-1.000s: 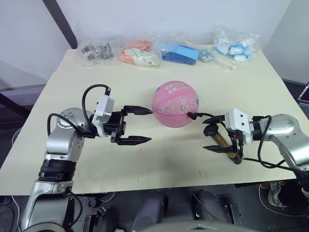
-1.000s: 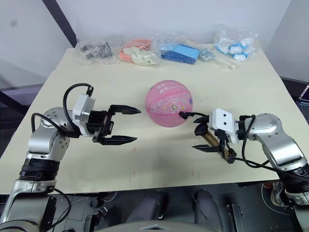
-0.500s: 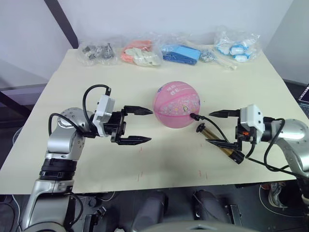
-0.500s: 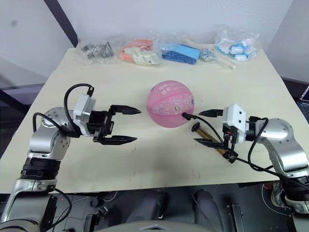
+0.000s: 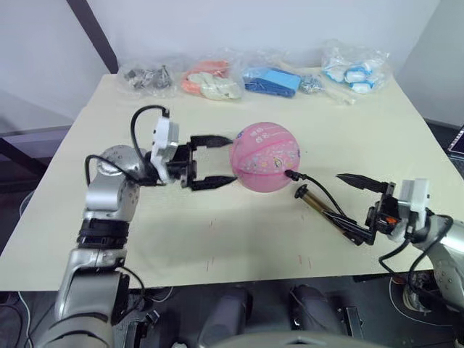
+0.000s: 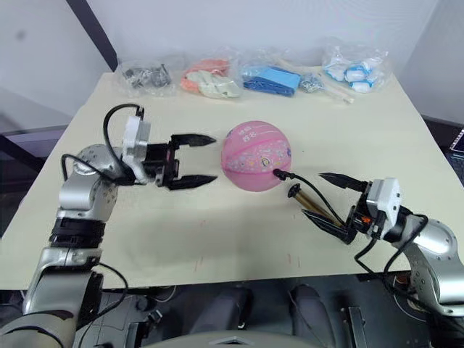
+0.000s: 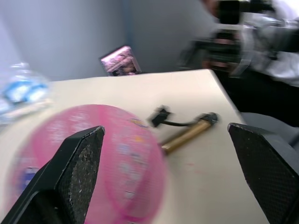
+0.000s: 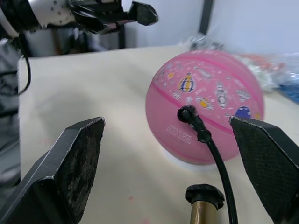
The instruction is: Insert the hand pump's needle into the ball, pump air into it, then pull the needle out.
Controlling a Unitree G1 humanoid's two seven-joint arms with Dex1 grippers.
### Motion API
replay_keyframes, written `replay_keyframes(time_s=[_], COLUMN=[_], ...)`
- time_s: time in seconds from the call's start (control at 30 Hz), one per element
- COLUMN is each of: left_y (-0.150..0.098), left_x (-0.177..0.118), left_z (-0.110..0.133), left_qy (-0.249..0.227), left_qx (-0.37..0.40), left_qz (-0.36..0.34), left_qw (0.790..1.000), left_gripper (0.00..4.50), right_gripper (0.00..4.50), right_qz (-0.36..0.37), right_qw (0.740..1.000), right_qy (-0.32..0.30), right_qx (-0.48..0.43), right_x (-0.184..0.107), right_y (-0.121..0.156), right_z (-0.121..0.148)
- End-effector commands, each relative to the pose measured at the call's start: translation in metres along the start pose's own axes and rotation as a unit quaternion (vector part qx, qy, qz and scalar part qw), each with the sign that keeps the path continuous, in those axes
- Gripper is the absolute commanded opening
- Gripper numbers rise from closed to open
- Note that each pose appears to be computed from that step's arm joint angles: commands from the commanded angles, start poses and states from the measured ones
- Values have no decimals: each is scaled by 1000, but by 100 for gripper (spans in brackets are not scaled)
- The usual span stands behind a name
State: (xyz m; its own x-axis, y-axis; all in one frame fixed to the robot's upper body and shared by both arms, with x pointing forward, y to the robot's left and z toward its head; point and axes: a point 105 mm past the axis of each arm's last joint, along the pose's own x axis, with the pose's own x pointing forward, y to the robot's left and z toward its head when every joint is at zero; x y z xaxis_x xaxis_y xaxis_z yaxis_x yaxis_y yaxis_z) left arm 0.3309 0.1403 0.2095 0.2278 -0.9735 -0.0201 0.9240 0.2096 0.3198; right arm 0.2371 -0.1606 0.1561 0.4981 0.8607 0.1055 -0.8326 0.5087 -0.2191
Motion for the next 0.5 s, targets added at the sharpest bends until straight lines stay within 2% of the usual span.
replay_keyframes(time_s=[0.03, 0.37, 0.5], left_y=[16, 49, 56], left_x=[8, 59, 68], left_z=[6, 10, 7], left_qy=[0, -14, -11], left_qx=[24, 8, 0], left_qz=[34, 94, 107], left_qw=[999, 995, 994], left_gripper=[450, 450, 450], right_gripper=[448, 448, 448], right_qz=[-20, -32, -29], right_qw=[999, 998, 998], right_qy=[-39, -52, -54], right_qx=[-30, -32, -34], right_x=[-5, -2, 0], right_y=[0, 4, 5], right_z=[20, 22, 23])
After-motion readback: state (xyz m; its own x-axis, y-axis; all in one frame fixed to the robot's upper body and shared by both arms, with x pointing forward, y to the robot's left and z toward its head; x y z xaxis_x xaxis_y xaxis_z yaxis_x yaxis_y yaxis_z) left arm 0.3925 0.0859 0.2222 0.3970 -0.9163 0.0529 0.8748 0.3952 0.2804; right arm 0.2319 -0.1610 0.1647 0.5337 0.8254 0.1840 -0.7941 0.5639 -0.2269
